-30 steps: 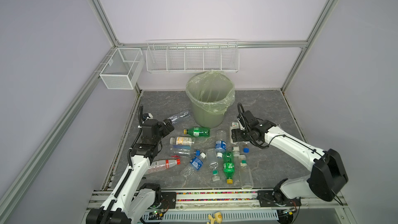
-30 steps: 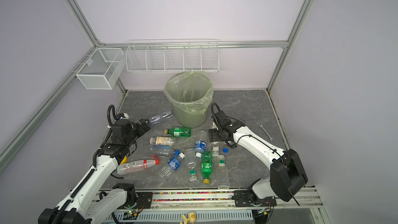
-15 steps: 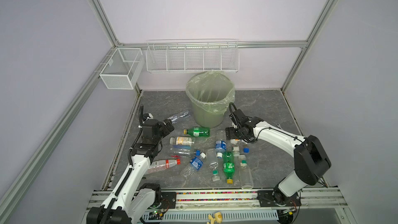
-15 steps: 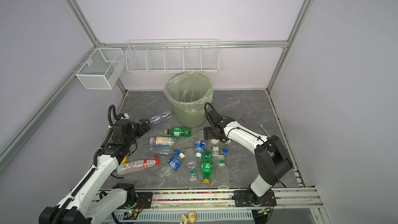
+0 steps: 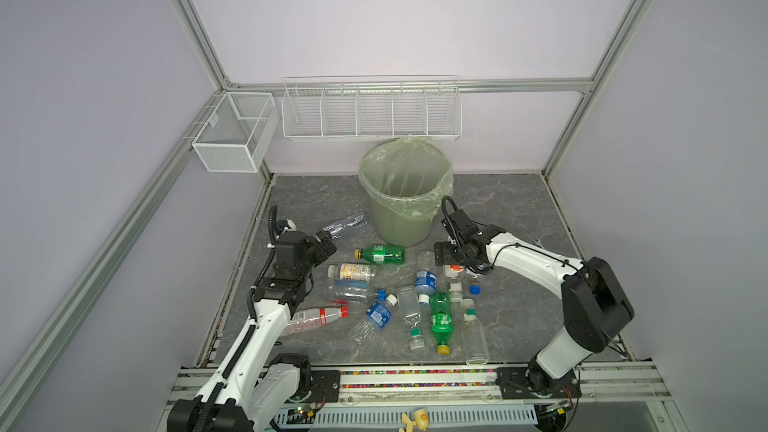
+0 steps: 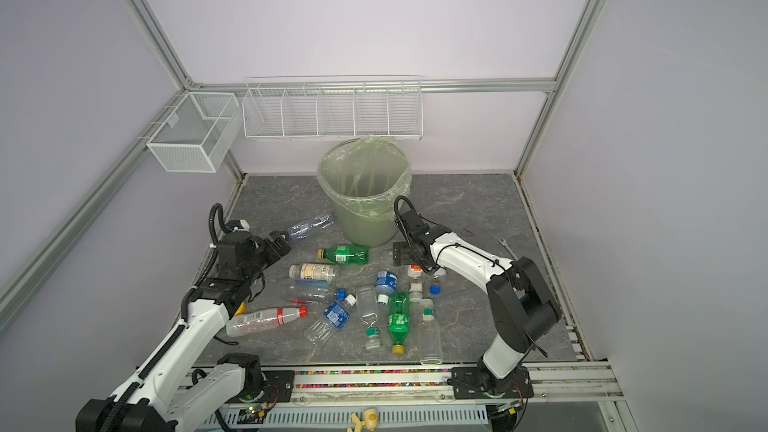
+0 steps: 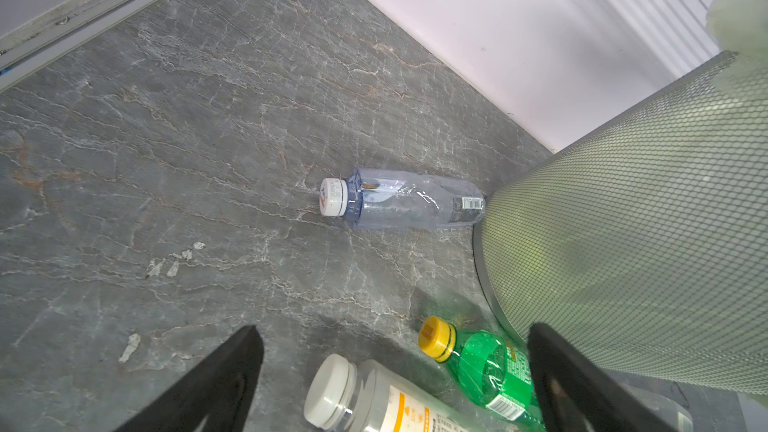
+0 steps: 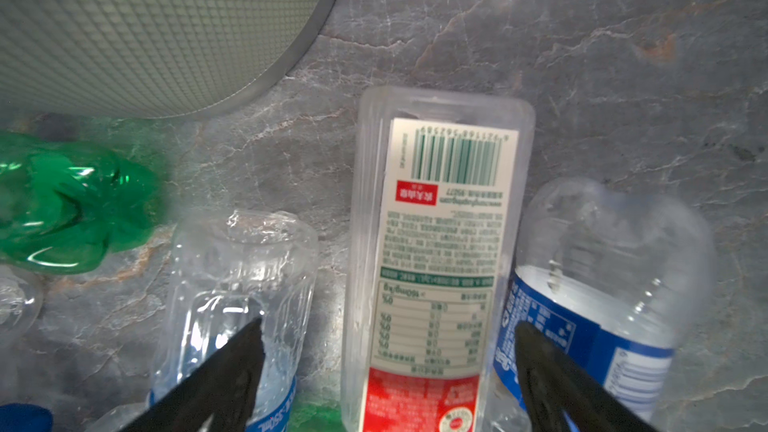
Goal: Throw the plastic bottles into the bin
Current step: 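Reach the right gripper down to the white-labelled bottle beside the bin, then close the right gripper on the white-labelled bottle and lift it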
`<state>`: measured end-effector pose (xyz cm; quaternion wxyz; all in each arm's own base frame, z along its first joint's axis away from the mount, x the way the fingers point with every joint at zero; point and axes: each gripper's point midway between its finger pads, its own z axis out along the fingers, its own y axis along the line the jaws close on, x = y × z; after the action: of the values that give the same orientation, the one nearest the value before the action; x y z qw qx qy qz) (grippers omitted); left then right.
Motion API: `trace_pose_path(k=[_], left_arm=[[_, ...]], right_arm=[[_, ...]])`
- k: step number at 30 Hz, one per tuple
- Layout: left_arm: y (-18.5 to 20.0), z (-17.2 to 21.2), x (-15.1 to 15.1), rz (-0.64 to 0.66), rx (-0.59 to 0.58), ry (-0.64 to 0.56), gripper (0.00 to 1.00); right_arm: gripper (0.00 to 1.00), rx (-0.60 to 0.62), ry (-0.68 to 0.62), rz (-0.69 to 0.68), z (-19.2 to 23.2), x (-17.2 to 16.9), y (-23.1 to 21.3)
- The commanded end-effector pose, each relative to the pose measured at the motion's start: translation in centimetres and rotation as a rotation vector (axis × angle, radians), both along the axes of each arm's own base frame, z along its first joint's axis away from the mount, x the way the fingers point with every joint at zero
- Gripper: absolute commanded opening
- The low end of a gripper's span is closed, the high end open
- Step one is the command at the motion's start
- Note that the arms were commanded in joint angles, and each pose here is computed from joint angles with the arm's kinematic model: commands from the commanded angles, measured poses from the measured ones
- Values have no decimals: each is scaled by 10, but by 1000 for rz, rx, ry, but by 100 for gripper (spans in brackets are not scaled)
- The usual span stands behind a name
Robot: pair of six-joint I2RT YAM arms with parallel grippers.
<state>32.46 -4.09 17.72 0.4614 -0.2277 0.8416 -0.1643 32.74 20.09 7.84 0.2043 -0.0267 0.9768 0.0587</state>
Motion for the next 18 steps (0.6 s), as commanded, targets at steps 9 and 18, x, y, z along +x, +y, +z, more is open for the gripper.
trace_pose_path(k=[9, 18], left_arm=[[3, -2, 1, 18, -10, -6, 99], [1, 1, 3, 17, -17, -8, 99]], right_arm=[[80, 30, 2, -11, -12, 6, -3], [74, 56, 24, 0, -27, 8, -1]])
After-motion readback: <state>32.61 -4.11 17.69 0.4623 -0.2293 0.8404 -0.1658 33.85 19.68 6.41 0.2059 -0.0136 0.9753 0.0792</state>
